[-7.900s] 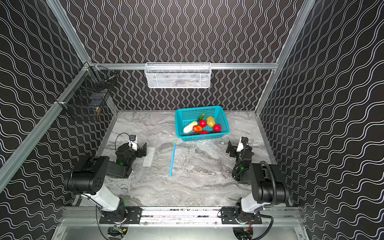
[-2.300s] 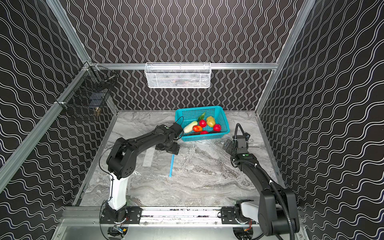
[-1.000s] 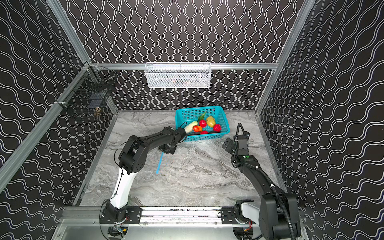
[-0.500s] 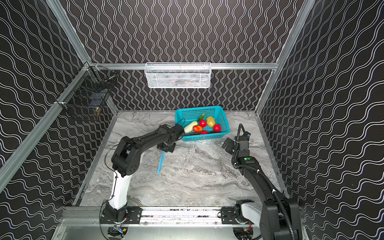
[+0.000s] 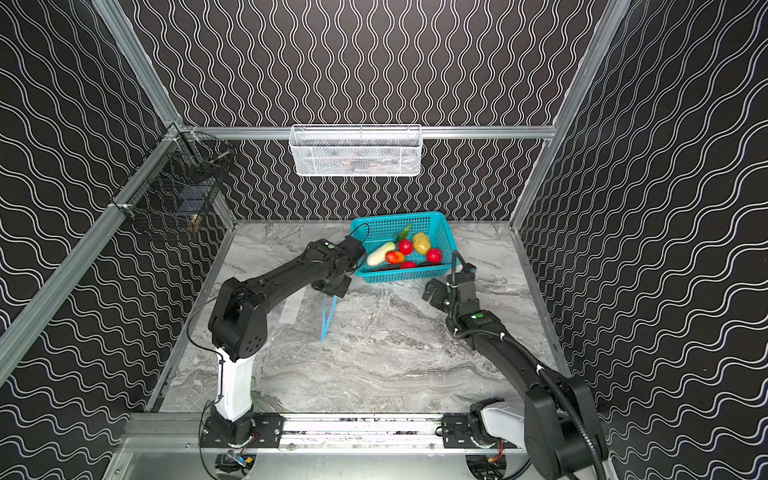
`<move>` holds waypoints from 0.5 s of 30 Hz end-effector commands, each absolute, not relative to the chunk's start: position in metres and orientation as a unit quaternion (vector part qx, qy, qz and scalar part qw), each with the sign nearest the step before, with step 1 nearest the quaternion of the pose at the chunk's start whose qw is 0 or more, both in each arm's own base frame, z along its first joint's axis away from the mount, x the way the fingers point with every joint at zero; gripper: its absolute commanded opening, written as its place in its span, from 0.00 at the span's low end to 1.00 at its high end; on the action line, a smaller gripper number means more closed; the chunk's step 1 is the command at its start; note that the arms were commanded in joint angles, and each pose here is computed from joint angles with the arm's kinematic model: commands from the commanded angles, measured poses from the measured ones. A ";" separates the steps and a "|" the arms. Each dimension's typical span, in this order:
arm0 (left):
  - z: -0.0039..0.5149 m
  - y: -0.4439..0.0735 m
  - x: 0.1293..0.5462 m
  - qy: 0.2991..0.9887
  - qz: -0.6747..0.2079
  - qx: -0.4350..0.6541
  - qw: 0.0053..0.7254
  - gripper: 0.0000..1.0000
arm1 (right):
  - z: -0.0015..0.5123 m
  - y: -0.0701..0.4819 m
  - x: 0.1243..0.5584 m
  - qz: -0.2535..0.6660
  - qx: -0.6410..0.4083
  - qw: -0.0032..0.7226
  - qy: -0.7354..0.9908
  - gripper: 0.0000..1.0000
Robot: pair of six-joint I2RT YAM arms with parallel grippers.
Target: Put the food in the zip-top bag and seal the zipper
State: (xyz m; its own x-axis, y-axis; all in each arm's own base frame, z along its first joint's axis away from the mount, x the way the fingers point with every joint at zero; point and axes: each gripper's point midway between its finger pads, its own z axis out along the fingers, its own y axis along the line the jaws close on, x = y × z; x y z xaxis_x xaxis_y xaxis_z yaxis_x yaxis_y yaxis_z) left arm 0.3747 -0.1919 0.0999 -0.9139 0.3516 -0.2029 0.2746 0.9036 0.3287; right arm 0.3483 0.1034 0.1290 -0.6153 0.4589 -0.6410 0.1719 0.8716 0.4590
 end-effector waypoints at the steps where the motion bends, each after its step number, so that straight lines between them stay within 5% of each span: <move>1: 0.106 -0.195 0.371 0.966 0.137 0.183 0.122 0.00 | 0.138 0.137 0.352 0.237 0.180 0.395 0.869 0.99; 15: 0.148 -0.190 0.369 0.955 0.137 0.216 0.153 0.00 | 0.146 0.303 0.329 0.407 0.081 0.330 0.848 0.96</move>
